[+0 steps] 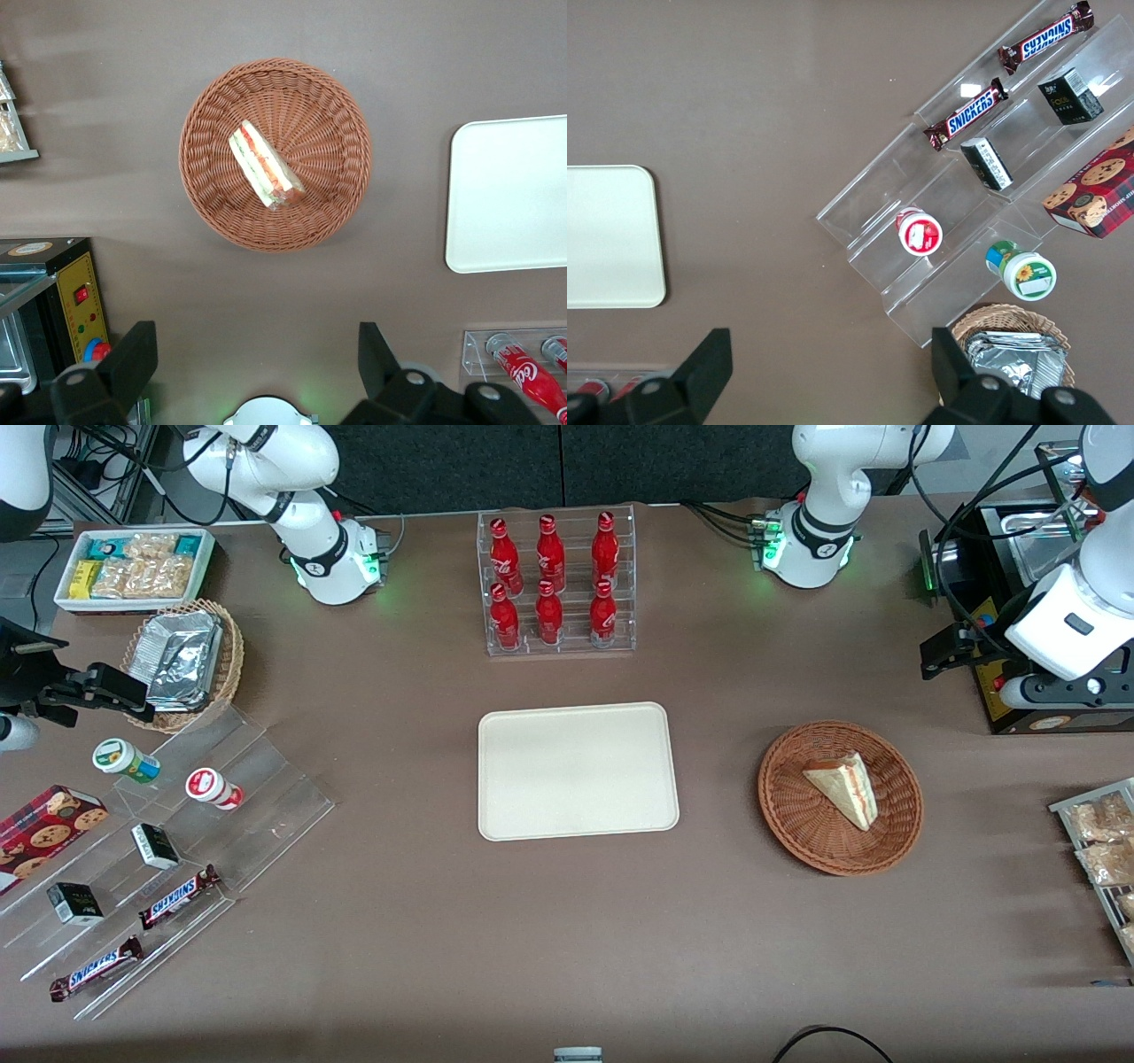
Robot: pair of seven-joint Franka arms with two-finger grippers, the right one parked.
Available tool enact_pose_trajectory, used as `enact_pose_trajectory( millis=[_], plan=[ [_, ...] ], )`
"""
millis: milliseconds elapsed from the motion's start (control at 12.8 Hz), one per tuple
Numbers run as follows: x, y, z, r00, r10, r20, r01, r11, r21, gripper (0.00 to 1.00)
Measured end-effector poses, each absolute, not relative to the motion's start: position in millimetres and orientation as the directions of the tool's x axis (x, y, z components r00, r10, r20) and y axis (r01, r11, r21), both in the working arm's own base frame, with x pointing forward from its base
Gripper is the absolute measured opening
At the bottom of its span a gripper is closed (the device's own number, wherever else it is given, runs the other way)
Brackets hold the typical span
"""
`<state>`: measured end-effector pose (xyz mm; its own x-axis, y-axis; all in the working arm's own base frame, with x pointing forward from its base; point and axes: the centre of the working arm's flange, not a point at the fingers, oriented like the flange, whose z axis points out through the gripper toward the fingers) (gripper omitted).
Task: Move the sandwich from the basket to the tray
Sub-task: 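Move the left gripper over the sandwich in the wicker basket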
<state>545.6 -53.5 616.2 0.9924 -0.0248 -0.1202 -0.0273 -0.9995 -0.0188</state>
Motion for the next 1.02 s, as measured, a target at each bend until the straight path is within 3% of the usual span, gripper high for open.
enact_pose_trajectory(
  millis=[313, 626, 783, 1017],
  plan=[
    [536.6, -51.0, 613.0, 0.985, -0.02, -0.17, -0.025, -0.999, -0.023, 1.0],
    [537.5, -41.3, 554.5, 0.977, -0.003, -0.212, -0.01, -0.999, -0.031, 1.0],
    [537.8, -34.3, 516.8, 0.979, 0.015, -0.204, 0.008, -0.999, -0.031, 1.0],
    [537.3, -32.7, 465.3, 0.983, 0.102, -0.152, 0.096, -0.995, -0.04, 1.0]
  ],
)
